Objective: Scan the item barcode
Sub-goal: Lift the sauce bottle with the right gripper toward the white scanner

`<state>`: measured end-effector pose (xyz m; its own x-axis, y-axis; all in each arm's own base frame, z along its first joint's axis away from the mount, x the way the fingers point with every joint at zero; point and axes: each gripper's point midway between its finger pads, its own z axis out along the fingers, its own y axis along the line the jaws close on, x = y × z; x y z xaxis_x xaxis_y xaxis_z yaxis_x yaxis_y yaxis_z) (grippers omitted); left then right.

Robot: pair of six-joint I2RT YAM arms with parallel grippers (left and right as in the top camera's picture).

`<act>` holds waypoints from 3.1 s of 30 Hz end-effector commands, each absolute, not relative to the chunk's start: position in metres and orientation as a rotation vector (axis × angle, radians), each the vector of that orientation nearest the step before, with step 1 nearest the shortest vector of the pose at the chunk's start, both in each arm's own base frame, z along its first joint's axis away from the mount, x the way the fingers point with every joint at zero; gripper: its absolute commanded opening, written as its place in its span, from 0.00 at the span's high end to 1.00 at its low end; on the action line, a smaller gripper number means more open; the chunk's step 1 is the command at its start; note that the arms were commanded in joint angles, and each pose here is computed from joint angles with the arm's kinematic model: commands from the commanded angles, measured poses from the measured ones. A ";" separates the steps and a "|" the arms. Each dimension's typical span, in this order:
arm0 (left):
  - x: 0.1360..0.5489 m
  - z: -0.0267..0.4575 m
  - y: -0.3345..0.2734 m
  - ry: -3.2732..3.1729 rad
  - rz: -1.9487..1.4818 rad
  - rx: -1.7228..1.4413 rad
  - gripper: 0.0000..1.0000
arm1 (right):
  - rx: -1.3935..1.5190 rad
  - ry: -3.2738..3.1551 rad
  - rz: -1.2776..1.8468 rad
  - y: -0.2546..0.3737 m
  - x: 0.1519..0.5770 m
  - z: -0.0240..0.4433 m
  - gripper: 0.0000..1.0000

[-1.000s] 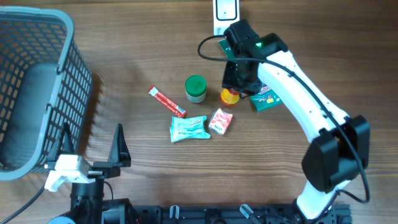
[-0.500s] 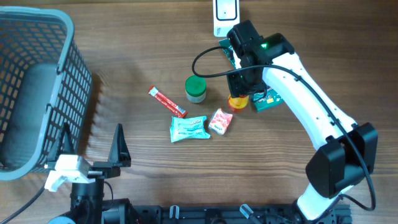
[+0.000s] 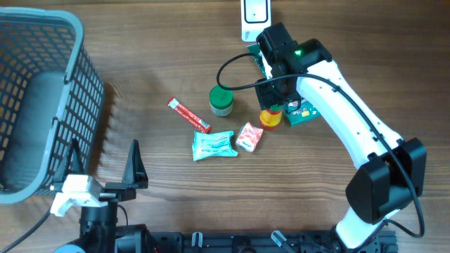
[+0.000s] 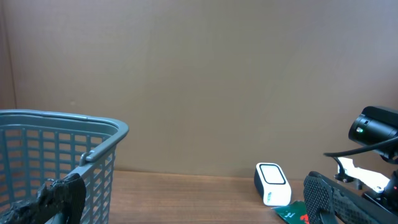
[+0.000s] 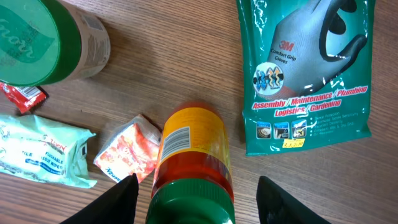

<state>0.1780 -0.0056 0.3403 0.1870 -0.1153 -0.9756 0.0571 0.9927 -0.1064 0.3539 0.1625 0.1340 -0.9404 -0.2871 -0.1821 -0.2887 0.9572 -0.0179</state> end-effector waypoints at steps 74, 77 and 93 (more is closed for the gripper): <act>0.174 0.338 -0.035 1.383 -0.267 0.058 0.00 | 0.302 2.995 0.198 0.188 0.370 0.168 0.02; 0.174 0.339 -0.035 1.383 -0.267 0.058 0.00 | 0.796 2.923 0.232 0.186 0.367 0.177 0.00; 0.174 0.338 -0.035 1.383 -0.267 0.058 0.00 | 1.635 2.681 -0.005 0.171 0.356 0.100 0.07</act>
<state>0.1753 -0.0337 0.3383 0.1583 -0.1426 -0.9770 0.2124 0.9713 -0.1074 0.3577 0.1773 0.1260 -0.5233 0.8520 0.0156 0.8509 0.5214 0.0648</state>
